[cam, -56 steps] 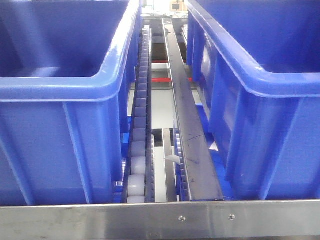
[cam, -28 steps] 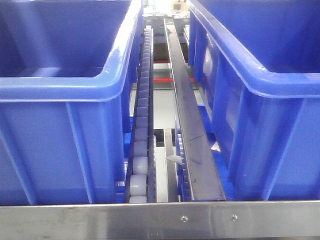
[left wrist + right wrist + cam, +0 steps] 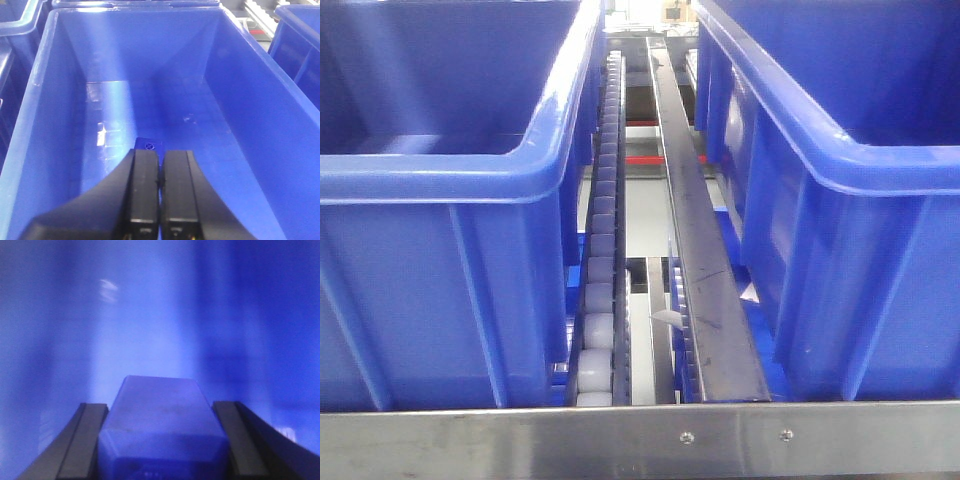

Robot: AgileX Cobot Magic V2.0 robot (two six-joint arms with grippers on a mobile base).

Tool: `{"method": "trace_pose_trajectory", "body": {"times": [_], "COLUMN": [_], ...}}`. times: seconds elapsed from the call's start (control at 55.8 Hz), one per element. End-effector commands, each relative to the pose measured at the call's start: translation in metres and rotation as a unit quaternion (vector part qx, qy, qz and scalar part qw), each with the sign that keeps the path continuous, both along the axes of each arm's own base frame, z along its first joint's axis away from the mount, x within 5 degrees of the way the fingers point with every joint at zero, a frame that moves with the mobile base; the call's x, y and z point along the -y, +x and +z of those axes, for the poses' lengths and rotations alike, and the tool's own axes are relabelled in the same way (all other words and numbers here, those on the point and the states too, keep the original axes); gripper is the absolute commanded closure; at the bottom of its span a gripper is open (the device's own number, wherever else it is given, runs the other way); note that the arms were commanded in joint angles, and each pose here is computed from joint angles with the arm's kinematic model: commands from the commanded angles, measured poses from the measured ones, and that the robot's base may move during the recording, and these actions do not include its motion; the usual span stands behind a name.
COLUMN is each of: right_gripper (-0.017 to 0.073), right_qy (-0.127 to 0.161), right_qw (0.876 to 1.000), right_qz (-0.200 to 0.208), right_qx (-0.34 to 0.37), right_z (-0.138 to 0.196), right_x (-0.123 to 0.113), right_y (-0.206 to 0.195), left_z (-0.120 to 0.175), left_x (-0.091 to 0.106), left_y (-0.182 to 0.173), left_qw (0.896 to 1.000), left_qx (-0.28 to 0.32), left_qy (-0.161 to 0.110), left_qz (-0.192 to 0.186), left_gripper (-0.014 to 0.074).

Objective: Pick and sort blue part to right shelf
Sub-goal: 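Lower the right gripper into its bin and open it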

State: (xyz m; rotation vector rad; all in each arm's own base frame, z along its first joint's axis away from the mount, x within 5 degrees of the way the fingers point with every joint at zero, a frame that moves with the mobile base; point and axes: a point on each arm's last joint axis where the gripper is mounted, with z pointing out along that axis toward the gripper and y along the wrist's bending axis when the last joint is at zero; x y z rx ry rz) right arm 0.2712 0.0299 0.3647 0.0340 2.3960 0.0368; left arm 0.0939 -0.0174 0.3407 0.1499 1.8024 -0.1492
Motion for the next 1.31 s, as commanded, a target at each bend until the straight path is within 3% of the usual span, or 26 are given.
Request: {"method": "trace_pose_trajectory", "body": {"times": [0.0,0.215,0.484,0.591,0.716,0.806,1.057,1.289], "right_gripper": [0.0323,0.0323,0.032,0.025,0.0034,-0.0071,-0.0056,-0.0056], "right_qy": [-0.014,-0.042,-0.047,-0.047,-0.047,-0.048,-0.046,-0.037], "right_qw": [1.0,0.997,0.993,0.993,0.993,0.993,0.997,0.995], "right_qz": [0.009,0.035,0.038,0.038,0.038,0.037,0.037,0.044], "right_qx": [0.024,-0.047,-0.098,-0.097,-0.098,-0.102,-0.044,0.079], "right_z": [0.002,-0.054,-0.099,-0.099,-0.098,-0.096,-0.055,-0.02], "right_x": [0.0,-0.007,-0.01,-0.01,-0.01,-0.01,-0.007,0.0], "right_y": [0.029,0.091,0.116,0.116,0.115,0.113,0.089,0.016], "left_z": [0.015,0.015,0.015,0.015,0.015,0.015,0.015,0.015], "left_x": [0.0,0.001,0.001,0.001,0.001,0.001,0.001,0.001], "left_y": [0.0,0.0,0.0,0.0,0.0,0.0,0.0,0.0], "left_qw": [0.999,0.999,0.999,0.999,0.999,0.999,0.999,0.999], "left_qx": [0.046,0.045,0.045,0.045,0.045,0.045,0.045,0.045], "left_qy": [-0.016,-0.024,-0.025,-0.025,-0.025,-0.025,-0.025,-0.025], "left_qz": [0.0,-0.002,-0.002,-0.002,-0.002,-0.002,-0.002,-0.002], "left_gripper": [0.0468,0.0468,0.0468,0.0468,0.0468,0.0468,0.0468,0.0468]}}
